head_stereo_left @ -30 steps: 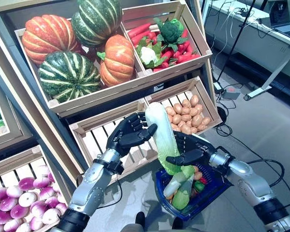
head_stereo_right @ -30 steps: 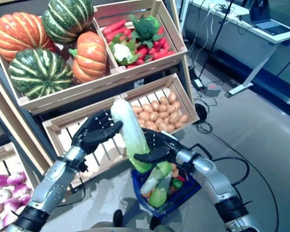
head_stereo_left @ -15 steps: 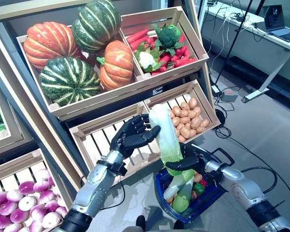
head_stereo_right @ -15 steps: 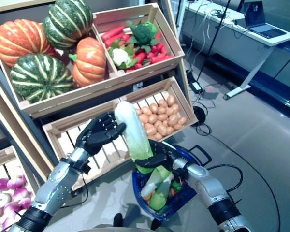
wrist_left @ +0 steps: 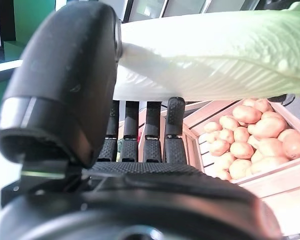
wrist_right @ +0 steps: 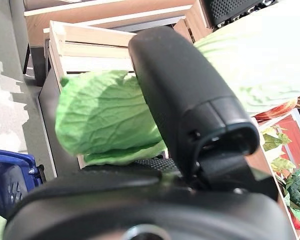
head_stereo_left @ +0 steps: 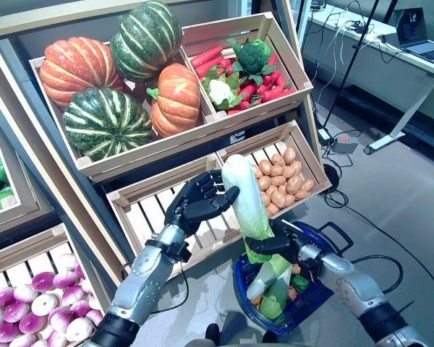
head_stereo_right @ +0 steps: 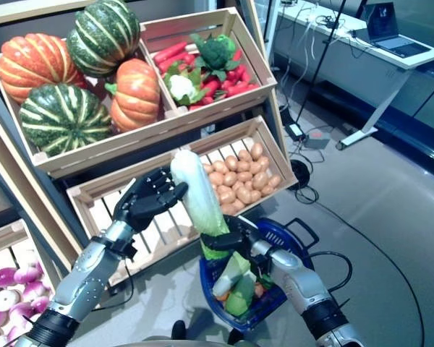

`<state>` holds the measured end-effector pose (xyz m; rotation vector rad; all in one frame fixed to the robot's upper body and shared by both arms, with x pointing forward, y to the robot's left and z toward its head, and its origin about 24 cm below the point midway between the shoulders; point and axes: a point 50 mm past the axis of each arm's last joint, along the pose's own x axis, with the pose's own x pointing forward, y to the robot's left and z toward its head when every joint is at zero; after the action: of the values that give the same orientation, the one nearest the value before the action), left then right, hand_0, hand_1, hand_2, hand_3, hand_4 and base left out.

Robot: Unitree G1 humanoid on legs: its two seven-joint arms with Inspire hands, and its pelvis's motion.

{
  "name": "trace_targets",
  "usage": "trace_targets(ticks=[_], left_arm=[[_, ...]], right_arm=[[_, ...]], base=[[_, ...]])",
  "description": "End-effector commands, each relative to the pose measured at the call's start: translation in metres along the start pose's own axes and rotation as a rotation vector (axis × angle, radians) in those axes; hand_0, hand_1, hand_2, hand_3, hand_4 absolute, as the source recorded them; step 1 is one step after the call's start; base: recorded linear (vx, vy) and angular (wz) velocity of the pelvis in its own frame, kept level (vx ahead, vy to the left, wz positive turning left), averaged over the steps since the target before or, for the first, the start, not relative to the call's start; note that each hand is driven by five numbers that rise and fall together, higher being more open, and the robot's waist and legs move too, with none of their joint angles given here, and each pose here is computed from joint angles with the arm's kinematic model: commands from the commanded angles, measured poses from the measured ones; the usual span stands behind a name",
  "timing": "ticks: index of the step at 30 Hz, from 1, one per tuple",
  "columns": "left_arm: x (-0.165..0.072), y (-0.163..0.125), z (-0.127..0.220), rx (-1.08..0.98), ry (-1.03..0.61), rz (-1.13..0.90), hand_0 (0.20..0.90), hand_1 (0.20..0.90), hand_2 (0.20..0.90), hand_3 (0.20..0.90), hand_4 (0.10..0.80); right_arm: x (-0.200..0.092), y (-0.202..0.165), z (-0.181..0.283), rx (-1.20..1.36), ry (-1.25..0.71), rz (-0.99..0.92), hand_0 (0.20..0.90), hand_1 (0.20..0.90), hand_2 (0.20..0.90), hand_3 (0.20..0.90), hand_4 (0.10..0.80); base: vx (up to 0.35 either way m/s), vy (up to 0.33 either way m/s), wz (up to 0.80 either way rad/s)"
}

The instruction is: Put vegetables into the basket

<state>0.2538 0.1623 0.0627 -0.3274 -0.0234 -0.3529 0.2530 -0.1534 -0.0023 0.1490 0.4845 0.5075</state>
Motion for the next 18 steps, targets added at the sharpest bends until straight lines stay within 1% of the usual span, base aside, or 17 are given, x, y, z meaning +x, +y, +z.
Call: trace_targets(ticks=[1,3,4,5,6,10,18], left_arm=[[0.018,-0.023,0.048,-0.002,-0.24,-0.142,0.3,0.3,0.3,0.3,0.4],[0.017,-0.023,0.048,-0.002,-0.236,-0.14,0.3,0.3,0.3,0.3,0.4],[0.016,-0.02,0.049,0.011,-0.229,-0.135,0.366,0.366,0.366,0.366,0.444],[0.016,-0.02,0.049,0.013,-0.229,-0.132,0.564,0.564,0.564,0.564,0.576],[0.015,-0.018,0.049,0.014,-0.222,-0.124,0.9,0.9,0.9,0.9,0.8],[0.014,-0.014,0.05,0.02,-0.217,-0.109,0.9,0.9,0.9,0.9,0.8],[0.003,-0.001,0.053,0.029,-0.206,-0.086,0.9,0.9,0.9,0.9,0.8]], right_arm=[[0.001,0.005,0.031,0.057,-0.213,0.003,0.3,0.3,0.3,0.3,0.4],[0.0,0.004,0.033,0.054,-0.223,-0.006,0.3,0.3,0.3,0.3,0.4],[-0.005,-0.003,0.038,0.046,-0.257,-0.038,0.3,0.3,0.3,0.3,0.4],[-0.006,-0.004,0.039,0.046,-0.264,-0.042,0.3,0.3,0.3,0.3,0.4],[-0.008,-0.006,0.043,0.043,-0.286,-0.056,0.3,0.3,0.3,0.3,0.4],[-0.015,-0.013,0.049,0.026,-0.32,-0.099,0.3,0.3,0.3,0.3,0.4],[-0.047,-0.037,0.065,0.005,-0.473,-0.256,0.3,0.3,0.3,0.3,0.4]], base=[[0.0,0.0,0.0],[0.0,0.0,0.0],[0.0,0.0,0.0],[-0.035,-0.025,-0.01],[0.0,0.0,0.0],[-0.008,-0.006,-0.01],[-0.015,-0.045,-0.05]])
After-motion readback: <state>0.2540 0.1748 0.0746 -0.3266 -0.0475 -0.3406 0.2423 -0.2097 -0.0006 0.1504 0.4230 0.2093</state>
